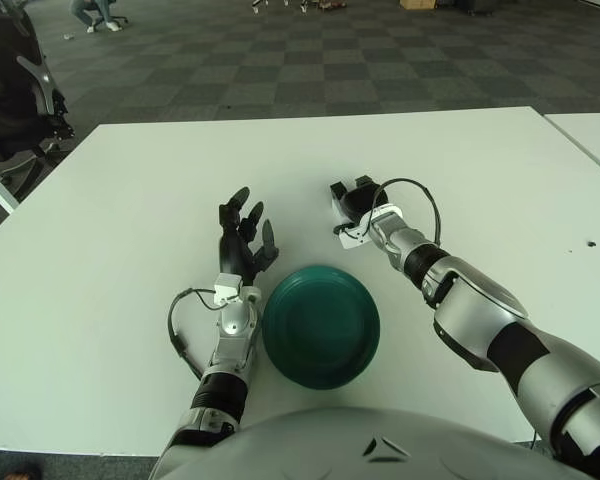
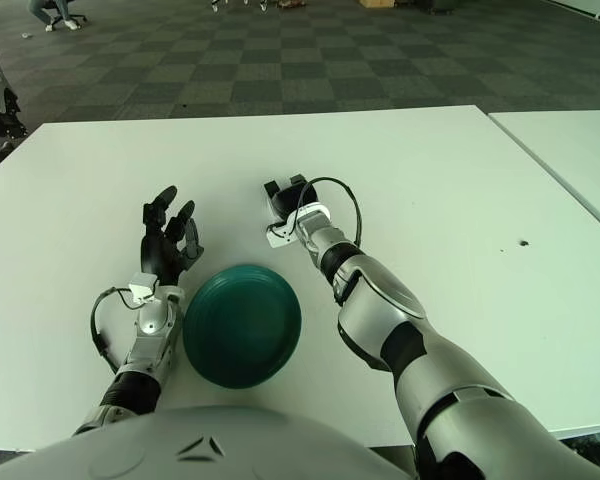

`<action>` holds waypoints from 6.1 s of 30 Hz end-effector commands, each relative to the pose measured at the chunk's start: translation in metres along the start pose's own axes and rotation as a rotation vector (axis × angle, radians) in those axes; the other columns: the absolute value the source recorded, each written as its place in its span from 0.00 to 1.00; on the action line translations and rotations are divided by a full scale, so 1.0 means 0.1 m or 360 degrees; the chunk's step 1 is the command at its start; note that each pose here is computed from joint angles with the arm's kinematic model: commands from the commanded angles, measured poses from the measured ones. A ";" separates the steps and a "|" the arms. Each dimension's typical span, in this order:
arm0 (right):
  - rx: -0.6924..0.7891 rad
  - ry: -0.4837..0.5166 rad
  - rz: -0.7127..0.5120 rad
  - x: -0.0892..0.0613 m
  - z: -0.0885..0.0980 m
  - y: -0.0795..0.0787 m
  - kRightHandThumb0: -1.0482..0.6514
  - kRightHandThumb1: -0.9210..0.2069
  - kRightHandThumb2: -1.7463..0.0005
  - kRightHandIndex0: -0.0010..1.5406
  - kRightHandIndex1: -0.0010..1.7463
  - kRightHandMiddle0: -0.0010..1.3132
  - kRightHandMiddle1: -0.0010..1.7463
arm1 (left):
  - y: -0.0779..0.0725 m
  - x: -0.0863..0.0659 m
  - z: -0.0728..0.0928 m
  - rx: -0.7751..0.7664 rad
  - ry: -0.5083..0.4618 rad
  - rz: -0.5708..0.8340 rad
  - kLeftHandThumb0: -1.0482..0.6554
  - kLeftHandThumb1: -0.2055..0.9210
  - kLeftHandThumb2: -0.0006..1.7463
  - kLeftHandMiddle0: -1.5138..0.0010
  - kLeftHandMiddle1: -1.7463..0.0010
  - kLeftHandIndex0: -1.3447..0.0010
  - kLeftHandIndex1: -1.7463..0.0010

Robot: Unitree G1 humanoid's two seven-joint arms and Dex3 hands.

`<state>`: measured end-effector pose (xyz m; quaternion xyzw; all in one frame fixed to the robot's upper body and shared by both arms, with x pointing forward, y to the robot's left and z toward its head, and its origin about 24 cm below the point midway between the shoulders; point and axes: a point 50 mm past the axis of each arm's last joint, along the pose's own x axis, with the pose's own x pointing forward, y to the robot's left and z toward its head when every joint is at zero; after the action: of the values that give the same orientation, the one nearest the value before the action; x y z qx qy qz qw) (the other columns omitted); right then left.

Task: Put the charger into the plate.

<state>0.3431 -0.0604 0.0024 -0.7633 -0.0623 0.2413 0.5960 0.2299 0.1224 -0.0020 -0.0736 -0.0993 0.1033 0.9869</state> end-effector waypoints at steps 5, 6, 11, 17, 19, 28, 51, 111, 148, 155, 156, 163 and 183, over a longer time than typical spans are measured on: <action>0.0079 -0.0042 0.0875 -0.79 0.10 1.41 0.37 0.36 0.40 0.55 1.00 0.36 0.99 | -0.14 -0.95 -0.48 -0.0147 0.0598 0.0275 0.24 1.00 0.49 0.77 0.62 1.00 0.50; 0.0080 -0.0049 0.0869 -0.78 0.10 1.41 0.37 0.36 0.40 0.56 1.00 0.36 0.99 | -0.14 -0.95 -0.48 -0.0148 0.0596 0.0277 0.24 1.00 0.49 0.77 0.62 1.00 0.50; 0.0098 -0.0074 0.0832 -0.78 0.12 1.40 0.37 0.37 0.39 0.61 1.00 0.36 0.99 | -0.11 -0.93 -0.47 -0.0135 0.0584 0.0278 0.23 1.00 0.48 0.76 0.61 1.00 0.49; 0.0142 -0.0071 0.0797 -0.77 0.14 1.38 0.36 0.39 0.37 0.65 1.00 0.37 1.00 | -0.07 -0.91 -0.47 -0.0103 0.0586 0.0272 0.22 1.00 0.49 0.77 0.60 1.00 0.50; 0.0152 -0.0070 0.0786 -0.76 0.14 1.38 0.36 0.39 0.37 0.66 1.00 0.37 1.00 | -0.05 -0.90 -0.47 -0.0092 0.0587 0.0271 0.22 1.00 0.49 0.78 0.60 1.00 0.51; 0.0205 -0.0067 0.0705 -0.71 0.14 1.30 0.36 0.38 0.37 0.69 1.00 0.36 1.00 | 0.01 -0.87 -0.48 -0.0062 0.0600 0.0266 0.21 1.00 0.50 0.78 0.59 1.00 0.51; 0.0664 -0.0626 -0.0555 -0.31 -0.36 -0.56 0.34 0.49 0.29 0.72 1.00 0.44 1.00 | 0.08 -0.75 -0.51 -0.0030 0.0660 0.0229 0.20 1.00 0.50 0.80 0.57 1.00 0.52; -0.0084 -0.1885 0.0088 -1.36 0.58 -0.44 0.39 0.24 0.49 0.64 1.00 0.28 1.00 | 0.10 -0.72 -0.56 -0.0027 0.0699 0.0145 0.19 1.00 0.49 0.84 0.56 1.00 0.55; -0.0574 -0.1750 -0.0940 -1.33 0.59 -0.53 0.02 0.00 0.38 0.08 0.03 0.00 0.03 | -0.05 -0.35 -0.41 -0.0488 0.1054 0.0367 0.38 0.94 0.45 0.78 0.68 0.90 0.39; -0.0540 -0.1732 -0.0994 -1.31 0.59 -0.56 0.00 0.00 0.38 0.09 0.03 0.00 0.02 | -0.03 -0.34 -0.38 -0.0467 0.1089 0.0331 0.41 0.91 0.49 0.77 0.68 0.88 0.39; -0.0536 -0.1722 -0.0997 -1.30 0.59 -0.56 0.00 0.00 0.37 0.08 0.02 0.00 0.02 | -0.02 -0.33 -0.38 -0.0474 0.1095 0.0331 0.42 0.91 0.49 0.77 0.68 0.88 0.39; -0.0382 -0.1634 -0.0931 -1.25 0.56 -0.59 0.00 0.00 0.39 0.05 0.01 0.00 0.00 | -0.15 -0.28 -0.34 -0.0830 0.1060 0.0478 0.43 0.89 0.52 0.78 0.63 0.85 0.35; 0.1598 -0.0929 -0.0771 -0.84 -0.08 -0.27 0.05 0.00 0.40 0.13 0.02 0.01 0.21 | 0.13 -0.57 -0.63 -0.0225 0.0806 0.0194 0.28 1.00 0.42 0.84 0.57 0.97 0.28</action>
<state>0.2510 -0.0639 0.0801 -0.4248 -0.4239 0.4088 0.6876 0.2142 0.1443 -0.0179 -0.1930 0.0057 0.1623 0.9677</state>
